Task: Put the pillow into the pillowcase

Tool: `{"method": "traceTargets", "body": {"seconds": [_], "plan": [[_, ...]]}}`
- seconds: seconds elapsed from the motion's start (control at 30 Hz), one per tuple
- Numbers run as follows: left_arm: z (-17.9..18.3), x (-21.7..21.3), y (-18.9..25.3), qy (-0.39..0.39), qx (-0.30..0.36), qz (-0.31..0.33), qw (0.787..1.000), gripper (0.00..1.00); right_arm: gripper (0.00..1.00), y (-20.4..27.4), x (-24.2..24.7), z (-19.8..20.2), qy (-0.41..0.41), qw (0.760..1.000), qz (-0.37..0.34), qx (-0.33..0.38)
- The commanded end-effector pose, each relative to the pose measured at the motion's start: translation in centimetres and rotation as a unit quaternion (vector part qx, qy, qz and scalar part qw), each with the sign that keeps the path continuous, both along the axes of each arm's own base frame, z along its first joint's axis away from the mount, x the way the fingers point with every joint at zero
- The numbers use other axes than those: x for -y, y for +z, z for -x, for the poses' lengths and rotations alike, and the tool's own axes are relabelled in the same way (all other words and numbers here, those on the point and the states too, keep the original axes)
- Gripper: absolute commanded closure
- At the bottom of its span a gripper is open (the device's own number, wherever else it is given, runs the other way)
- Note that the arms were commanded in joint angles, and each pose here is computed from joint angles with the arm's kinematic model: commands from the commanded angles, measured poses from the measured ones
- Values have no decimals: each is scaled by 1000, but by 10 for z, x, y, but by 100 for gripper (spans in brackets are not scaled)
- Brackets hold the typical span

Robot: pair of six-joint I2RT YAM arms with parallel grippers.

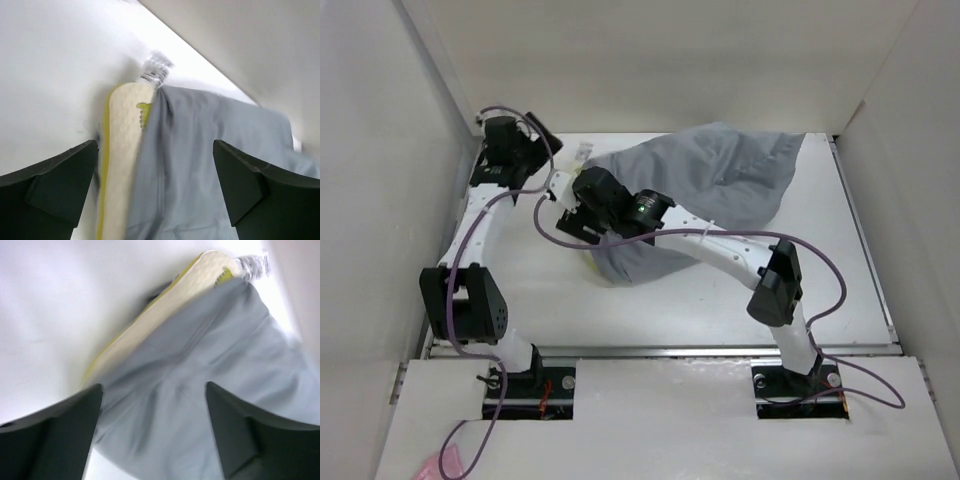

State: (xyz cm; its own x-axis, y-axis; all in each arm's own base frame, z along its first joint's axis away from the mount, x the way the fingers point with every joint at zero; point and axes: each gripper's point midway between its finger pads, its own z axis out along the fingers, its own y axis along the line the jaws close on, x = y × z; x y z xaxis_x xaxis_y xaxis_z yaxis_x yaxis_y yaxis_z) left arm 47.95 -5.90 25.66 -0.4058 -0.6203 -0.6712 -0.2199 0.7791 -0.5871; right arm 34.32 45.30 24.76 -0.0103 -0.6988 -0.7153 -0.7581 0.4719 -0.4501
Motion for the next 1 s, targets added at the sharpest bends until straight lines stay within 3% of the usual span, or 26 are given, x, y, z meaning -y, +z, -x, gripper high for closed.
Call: {"method": "traceTargets", "body": {"seconds": [0.0, 0.03, 0.2, 0.3, 0.37, 0.47, 0.73, 0.8, 0.83, 0.87, 0.93, 0.97], "plan": [[30, -53, 28, 108, 26, 0, 994, 0, 7, 65, -15, 56, 91, 981, -136, -108], [41, -52, -6, 112, -11, 5, 994, 0, 4, 62, -9, 49, 70, 984, -132, -95], [91, -43, -73, 92, -82, 32, 992, 1, 2, 73, 12, 39, 17, 988, -142, -63], [132, -22, -108, 47, -88, 67, 993, 17, 6, 54, 21, 39, -17, 987, -138, -81], [150, -13, -122, 32, -69, 88, 993, 18, 11, 38, 20, 50, -15, 982, -147, -115], [155, -7, -128, 12, -49, 93, 994, 23, 18, 15, 20, 49, -27, 979, -147, -138], [122, 37, -130, -104, -9, 63, 993, 41, 34, -48, 65, 33, -110, 962, -142, -205], [116, 53, -140, -134, -25, 74, 988, 54, 44, -51, 67, 37, -98, 960, -154, -212], [115, 68, -143, -156, -26, 69, 985, 63, 44, -57, 67, 43, -89, 959, -154, -221], [108, 77, -135, -174, -19, 67, 982, 79, 46, -71, 72, 50, -81, 960, -140, -228], [109, 103, -148, -213, -40, 68, 974, 100, 49, -71, 76, 58, -66, 960, -145, -229], [109, 112, -147, -226, -43, 70, 971, 100, 49, -88, 82, 68, -68, 961, -130, -233]]}}
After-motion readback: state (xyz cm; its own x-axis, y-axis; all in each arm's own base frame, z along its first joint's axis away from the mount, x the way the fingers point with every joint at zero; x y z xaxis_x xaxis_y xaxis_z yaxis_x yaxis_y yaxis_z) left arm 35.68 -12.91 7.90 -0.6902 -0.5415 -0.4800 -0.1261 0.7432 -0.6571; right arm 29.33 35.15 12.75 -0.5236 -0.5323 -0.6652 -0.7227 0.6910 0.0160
